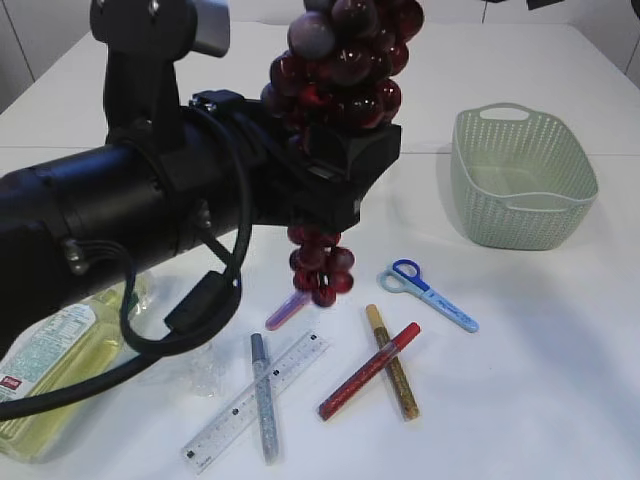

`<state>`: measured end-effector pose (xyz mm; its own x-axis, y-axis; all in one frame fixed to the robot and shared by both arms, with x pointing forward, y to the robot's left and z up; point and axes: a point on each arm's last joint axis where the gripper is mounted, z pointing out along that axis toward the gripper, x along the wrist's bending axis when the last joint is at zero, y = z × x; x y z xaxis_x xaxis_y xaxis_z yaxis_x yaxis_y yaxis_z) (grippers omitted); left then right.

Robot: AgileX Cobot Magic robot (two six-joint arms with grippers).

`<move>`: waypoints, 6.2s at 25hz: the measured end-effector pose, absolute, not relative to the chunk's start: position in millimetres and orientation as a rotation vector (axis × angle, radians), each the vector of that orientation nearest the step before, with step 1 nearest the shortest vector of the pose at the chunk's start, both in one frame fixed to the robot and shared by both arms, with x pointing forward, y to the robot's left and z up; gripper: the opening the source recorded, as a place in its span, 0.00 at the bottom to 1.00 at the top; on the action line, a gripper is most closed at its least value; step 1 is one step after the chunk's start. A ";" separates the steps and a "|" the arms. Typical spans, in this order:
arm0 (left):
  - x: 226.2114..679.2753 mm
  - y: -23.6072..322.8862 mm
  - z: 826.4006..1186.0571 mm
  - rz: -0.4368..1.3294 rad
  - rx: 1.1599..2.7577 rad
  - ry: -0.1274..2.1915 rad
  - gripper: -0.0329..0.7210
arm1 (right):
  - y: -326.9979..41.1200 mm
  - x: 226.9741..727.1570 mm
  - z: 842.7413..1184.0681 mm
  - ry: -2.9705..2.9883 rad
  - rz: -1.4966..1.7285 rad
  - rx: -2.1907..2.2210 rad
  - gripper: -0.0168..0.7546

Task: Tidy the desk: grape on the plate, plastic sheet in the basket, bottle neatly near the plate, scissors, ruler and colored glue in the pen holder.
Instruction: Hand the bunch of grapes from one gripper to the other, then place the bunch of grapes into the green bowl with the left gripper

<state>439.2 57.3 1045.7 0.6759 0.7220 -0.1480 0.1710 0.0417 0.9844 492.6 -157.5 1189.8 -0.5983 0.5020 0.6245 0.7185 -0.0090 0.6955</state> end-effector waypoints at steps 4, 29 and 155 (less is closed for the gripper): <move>440.5 55.1 1045.0 0.515 1.488 0.743 0.85 | -157.1 492.5 1190.5 -2.053 -1.662 -1.294 0.28; 440.5 54.1 1045.3 0.525 1.485 0.719 0.30 | -160.9 496.4 1186.9 -2.178 -1.663 -1.313 0.82; 631.8 189.4 998.9 0.615 1.530 1.533 0.77 | -245.7 499.2 1076.4 -2.741 -0.314 -2.215 0.78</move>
<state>631.8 189.4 998.9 0.1228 0.9662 -0.2265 0.5419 0.1259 0.8309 499.2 -245.7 1076.4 -0.1690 0.9668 -0.1919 0.8982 0.2313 0.3739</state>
